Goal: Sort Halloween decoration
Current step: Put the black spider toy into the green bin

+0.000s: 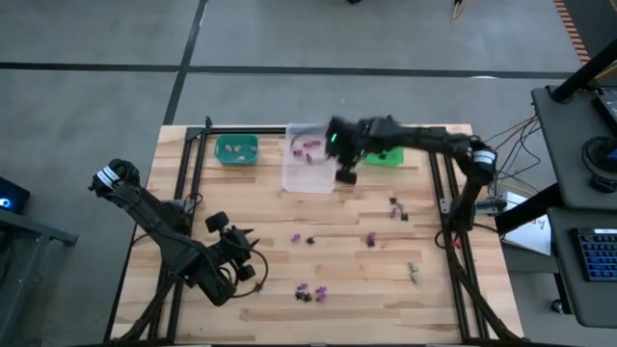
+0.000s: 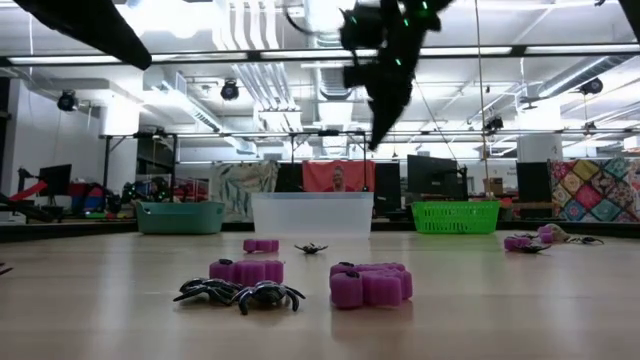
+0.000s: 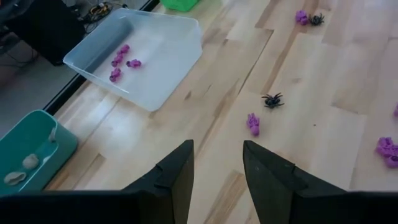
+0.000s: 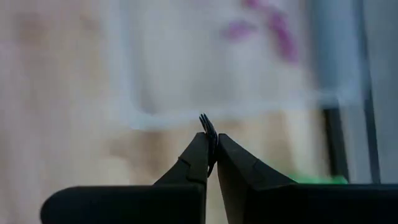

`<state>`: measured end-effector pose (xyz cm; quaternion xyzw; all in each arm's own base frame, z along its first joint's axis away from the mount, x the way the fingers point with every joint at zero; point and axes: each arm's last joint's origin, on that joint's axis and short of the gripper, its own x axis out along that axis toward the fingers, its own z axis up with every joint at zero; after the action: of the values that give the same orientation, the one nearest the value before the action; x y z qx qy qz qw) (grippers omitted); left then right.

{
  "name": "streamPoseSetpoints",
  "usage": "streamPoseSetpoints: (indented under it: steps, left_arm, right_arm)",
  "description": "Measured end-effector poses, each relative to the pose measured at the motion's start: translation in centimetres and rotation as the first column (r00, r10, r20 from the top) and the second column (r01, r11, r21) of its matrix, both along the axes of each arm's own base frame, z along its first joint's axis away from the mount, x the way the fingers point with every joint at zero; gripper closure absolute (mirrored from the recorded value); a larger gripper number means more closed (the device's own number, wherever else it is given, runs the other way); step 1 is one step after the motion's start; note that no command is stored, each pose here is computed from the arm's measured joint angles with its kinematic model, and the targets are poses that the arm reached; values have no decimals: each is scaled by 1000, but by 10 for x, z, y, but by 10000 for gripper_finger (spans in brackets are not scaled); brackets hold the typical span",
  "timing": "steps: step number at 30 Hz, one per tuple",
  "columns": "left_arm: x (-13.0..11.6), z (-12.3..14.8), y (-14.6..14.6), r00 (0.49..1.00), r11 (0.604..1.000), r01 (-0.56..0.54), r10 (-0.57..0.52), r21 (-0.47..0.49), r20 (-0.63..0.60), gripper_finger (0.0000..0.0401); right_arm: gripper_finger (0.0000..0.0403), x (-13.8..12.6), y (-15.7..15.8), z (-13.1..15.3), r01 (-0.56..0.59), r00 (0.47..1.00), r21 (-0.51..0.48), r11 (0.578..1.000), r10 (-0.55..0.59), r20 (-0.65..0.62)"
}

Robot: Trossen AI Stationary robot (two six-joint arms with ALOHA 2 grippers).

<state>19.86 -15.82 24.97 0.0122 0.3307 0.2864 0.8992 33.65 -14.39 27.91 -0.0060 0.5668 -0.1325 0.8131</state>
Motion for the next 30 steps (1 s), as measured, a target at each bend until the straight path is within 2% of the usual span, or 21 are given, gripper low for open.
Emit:
streamPoseSetpoints:
  steps: [2,4,8,10,13,17,19,22,30]
  left_arm:
    - [1,-1,0,1000,1000,-5,5,-2,2,280]
    - [2,-2,0,1000,1000,-5,5,0,0,280]
    - [3,-2,-1,1000,1000,-7,7,-3,3,280]
    - [3,-3,0,1000,1000,-10,10,-5,5,280]
    - [4,-3,1,1000,1000,-15,15,-5,5,280]
    - [5,-4,2,1000,1000,-22,22,-6,5,280]
    - [6,-4,3,1000,1000,-28,28,-7,7,280]
    - [8,-4,4,999,999,-34,34,-13,13,280]
    - [9,-4,4,999,999,-35,36,-22,23,280]
  right_arm:
    - [390,-20,-32,-6,120,993,16,993,-119,-21]
    - [390,-42,-62,-15,250,968,37,968,-248,-44]
    - [390,-84,-102,-39,474,879,84,877,-465,-109]
    - [390,-99,-110,-51,523,850,120,844,-505,-147]
    - [390,-108,-111,-62,517,854,174,838,-492,-167]
    - [390,-107,-110,-71,506,862,170,846,-488,-138]
    - [385,-106,-109,-74,500,866,200,843,-485,-123]
    - [359,-103,-107,-75,479,877,269,836,-472,-95]
    - [272,-102,-105,-73,521,850,278,807,-519,-85]
